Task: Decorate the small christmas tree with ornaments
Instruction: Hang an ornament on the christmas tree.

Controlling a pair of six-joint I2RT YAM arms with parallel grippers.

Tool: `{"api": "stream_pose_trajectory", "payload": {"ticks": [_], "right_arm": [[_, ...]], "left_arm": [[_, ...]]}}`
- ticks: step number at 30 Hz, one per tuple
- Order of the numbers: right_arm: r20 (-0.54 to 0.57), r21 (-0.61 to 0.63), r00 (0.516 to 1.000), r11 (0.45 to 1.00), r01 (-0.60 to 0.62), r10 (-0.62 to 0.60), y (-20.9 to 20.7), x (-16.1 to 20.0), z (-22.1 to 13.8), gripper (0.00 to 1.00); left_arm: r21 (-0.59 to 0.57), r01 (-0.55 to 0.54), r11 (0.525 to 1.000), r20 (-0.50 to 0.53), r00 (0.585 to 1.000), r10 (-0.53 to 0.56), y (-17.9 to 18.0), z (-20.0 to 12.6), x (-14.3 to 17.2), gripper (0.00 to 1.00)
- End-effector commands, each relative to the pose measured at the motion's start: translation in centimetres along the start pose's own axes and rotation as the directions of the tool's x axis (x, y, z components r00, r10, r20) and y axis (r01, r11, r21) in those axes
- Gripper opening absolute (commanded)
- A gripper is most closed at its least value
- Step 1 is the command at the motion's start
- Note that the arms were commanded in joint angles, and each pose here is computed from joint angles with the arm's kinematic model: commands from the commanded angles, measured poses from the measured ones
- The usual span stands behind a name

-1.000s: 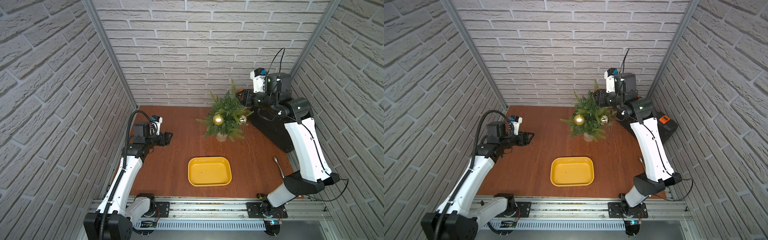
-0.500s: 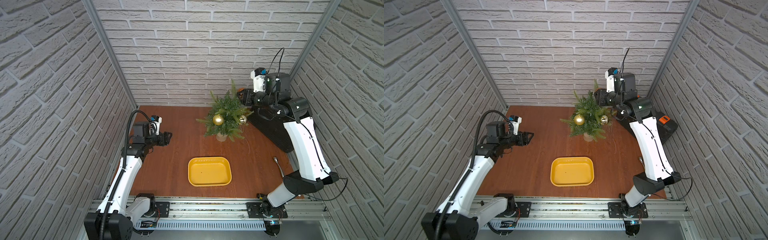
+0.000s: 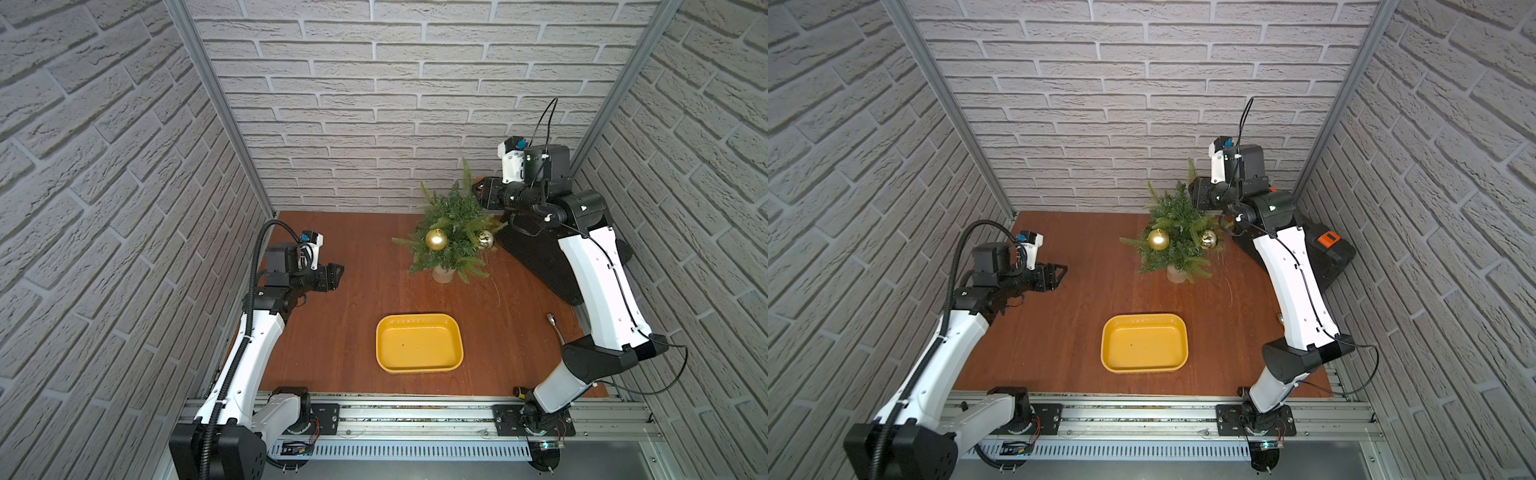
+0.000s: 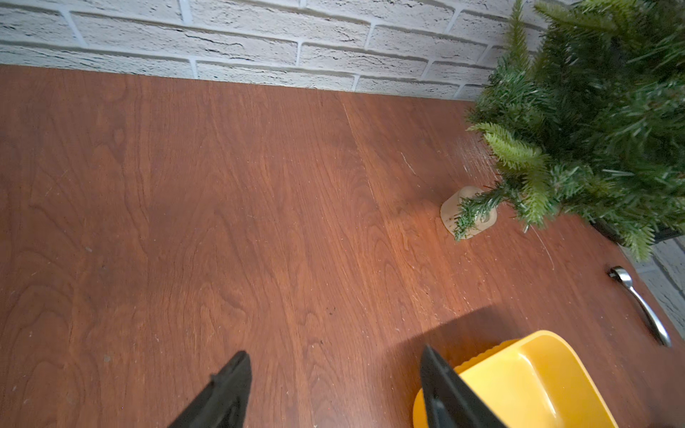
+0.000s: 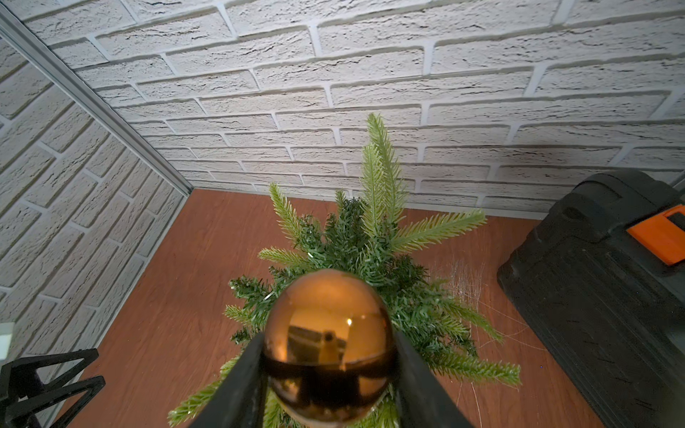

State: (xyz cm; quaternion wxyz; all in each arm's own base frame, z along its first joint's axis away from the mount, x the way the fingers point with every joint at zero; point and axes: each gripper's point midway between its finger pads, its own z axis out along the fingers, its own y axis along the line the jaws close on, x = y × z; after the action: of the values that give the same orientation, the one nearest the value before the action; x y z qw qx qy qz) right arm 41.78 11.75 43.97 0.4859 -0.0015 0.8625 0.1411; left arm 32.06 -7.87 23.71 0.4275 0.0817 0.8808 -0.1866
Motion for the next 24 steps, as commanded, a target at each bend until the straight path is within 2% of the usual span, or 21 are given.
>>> {"api": "stream_pose_trajectory", "payload": {"ticks": [1, 16, 24], "right_arm": [[0.08, -0.029, 0.997, 1.0, -0.002, 0.004, 0.5, -2.2, -0.8, 0.34], [0.063, -0.02, 0.997, 0.999, -0.046, 0.047, -0.9, -2.0, -0.2, 0.33], [0.047, -0.056, 0.991, 0.991, -0.125, 0.128, -1.7, -1.1, 0.1, 0.33]], "left_arm": [[0.012, -0.011, 1.0, 0.036, 0.999, 0.011, -0.1, -0.2, -1.0, 0.73], [0.011, -0.003, 1.0, 0.039, 0.999, 0.003, 0.1, -0.2, -1.1, 0.73], [0.014, 0.002, 1.0, 0.04, 0.999, -0.002, 0.1, -0.2, -1.1, 0.73]]}}
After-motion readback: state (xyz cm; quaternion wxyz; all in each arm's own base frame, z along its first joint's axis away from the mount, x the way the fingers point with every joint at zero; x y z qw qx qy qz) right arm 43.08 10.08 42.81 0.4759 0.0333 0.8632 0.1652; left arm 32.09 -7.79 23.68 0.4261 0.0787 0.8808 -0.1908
